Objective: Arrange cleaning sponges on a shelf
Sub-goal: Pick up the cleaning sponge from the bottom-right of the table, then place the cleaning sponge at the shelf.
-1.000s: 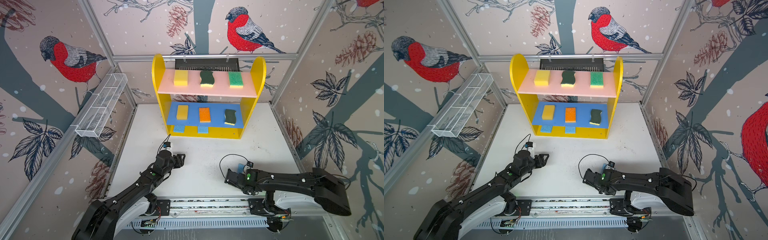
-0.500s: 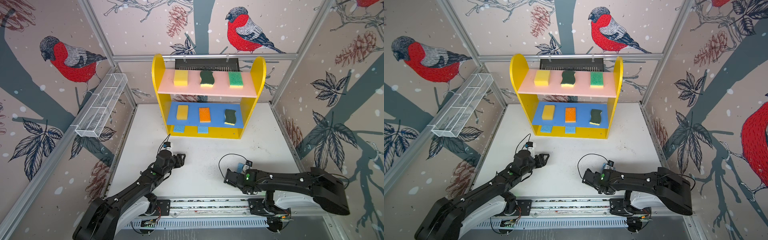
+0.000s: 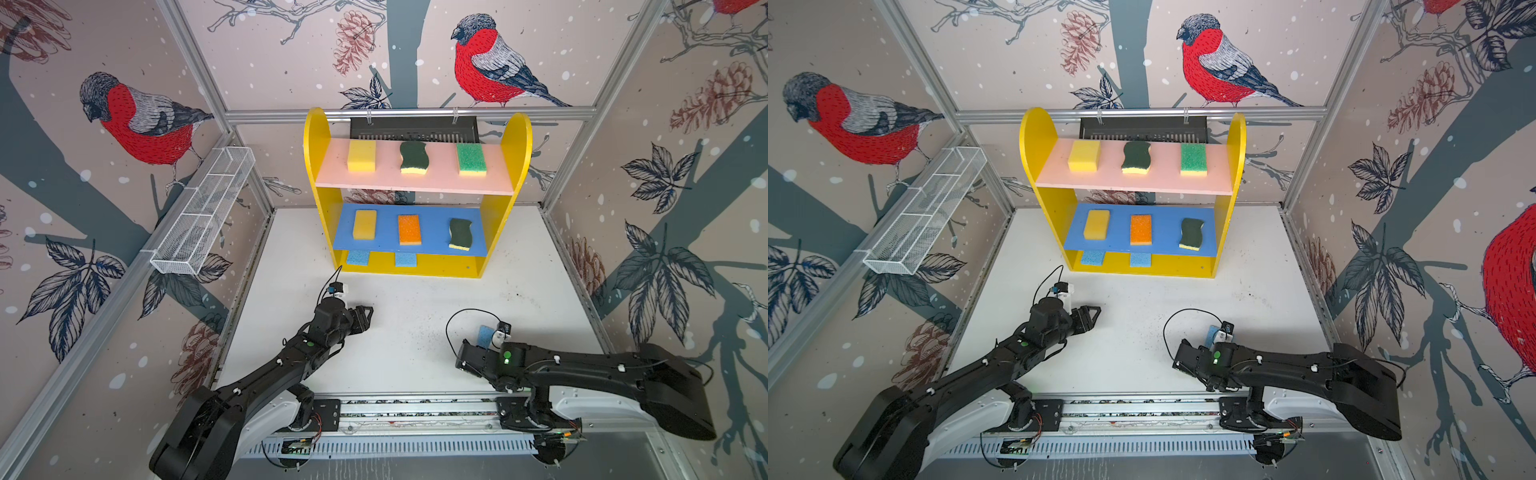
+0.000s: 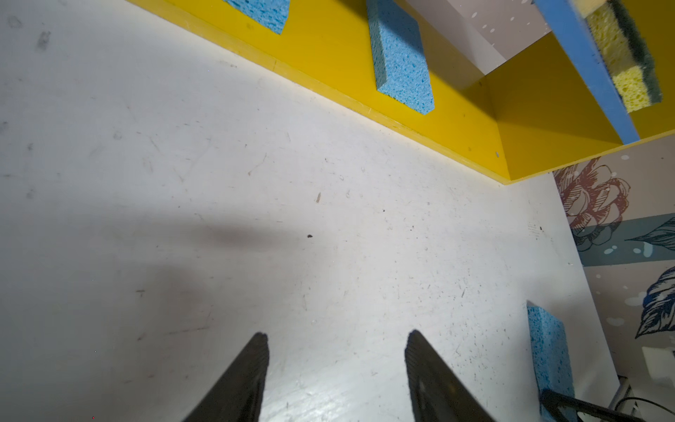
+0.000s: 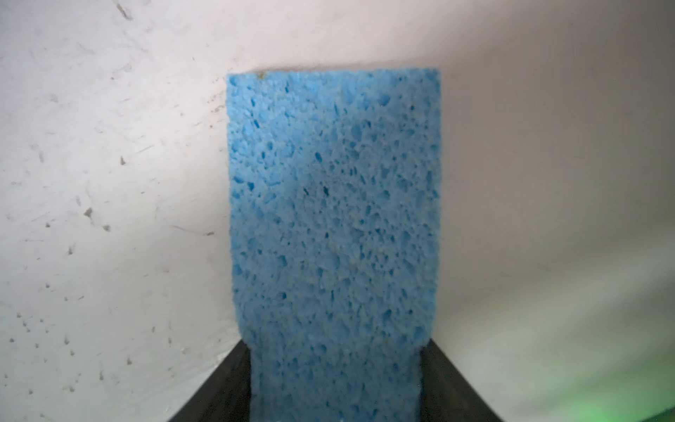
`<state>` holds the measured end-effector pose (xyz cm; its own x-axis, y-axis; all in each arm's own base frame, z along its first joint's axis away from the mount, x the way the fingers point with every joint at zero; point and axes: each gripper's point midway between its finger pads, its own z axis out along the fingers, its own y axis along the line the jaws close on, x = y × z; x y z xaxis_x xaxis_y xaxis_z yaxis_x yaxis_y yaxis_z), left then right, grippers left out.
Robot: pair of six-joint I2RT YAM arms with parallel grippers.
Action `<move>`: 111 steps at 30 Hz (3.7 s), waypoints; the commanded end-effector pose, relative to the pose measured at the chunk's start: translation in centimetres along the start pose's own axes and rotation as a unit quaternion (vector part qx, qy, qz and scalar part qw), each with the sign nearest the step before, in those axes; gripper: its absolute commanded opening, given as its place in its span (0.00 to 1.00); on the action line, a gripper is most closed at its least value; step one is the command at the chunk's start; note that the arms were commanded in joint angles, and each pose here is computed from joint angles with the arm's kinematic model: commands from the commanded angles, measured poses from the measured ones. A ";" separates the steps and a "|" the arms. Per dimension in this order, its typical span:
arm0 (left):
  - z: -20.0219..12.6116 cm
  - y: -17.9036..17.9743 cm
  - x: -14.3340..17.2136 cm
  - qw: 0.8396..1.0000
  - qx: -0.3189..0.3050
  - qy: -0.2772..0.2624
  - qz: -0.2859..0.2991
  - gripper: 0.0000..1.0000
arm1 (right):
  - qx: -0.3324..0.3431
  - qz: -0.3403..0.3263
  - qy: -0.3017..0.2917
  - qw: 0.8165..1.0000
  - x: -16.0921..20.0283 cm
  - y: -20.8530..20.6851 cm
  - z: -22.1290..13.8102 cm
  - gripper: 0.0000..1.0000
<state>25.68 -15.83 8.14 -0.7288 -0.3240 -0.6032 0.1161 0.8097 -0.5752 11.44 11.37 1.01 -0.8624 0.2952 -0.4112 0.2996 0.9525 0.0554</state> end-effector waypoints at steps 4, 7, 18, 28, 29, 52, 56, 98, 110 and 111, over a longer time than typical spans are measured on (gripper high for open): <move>-1.1 -0.1 -1.7 0.999 -0.022 -0.023 0.015 0.61 | -0.035 -0.041 0.026 0.998 0.9 1.8 -0.6 0.64; -1.5 -0.1 -2.0 0.999 -0.023 -0.033 0.012 0.61 | -0.044 -0.074 0.001 0.996 -0.2 3.5 -1.2 0.64; -1.8 0.7 -2.5 0.998 -0.036 -0.060 -0.009 0.61 | -0.062 -0.170 -0.095 0.979 -5.1 8.4 -2.7 0.63; -1.6 0.5 -3.7 0.996 -0.037 -0.085 -0.013 0.61 | -0.111 -0.165 -0.156 0.968 -11.7 11.5 -3.2 0.64; -1.6 0.5 -3.8 0.995 -0.036 -0.087 -0.015 0.61 | -0.113 -0.169 -0.159 0.966 -12.1 11.9 -3.2 0.64; -1.2 -0.1 -6.1 0.992 -0.039 -0.124 -0.003 0.61 | -0.076 -0.162 -0.162 0.970 -18.4 15.1 1.8 0.65; -0.8 -0.2 -6.2 0.992 -0.039 -0.123 -0.003 0.61 | -0.076 -0.166 -0.176 0.967 -19.4 15.2 2.2 0.65; 2.5 0.6 -4.8 0.995 -0.040 -0.090 -0.007 0.59 | -0.087 -0.120 -0.240 0.959 -23.1 14.8 5.0 0.65; 3.3 0.1 -4.4 0.997 -0.030 -0.066 -0.008 0.58 | -0.089 -0.111 -0.250 0.958 -23.6 15.5 5.5 0.67; 3.4 0.1 -4.4 0.997 -0.029 -0.064 -0.008 0.57 | -0.089 -0.111 -0.250 0.958 -23.6 15.6 5.6 0.67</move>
<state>30.76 -15.39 8.08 -0.6446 -0.3933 -0.6556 0.0313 0.8433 -0.5366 38.04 18.66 5.79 -0.6113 0.0449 -0.7901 0.0086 0.9987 0.0501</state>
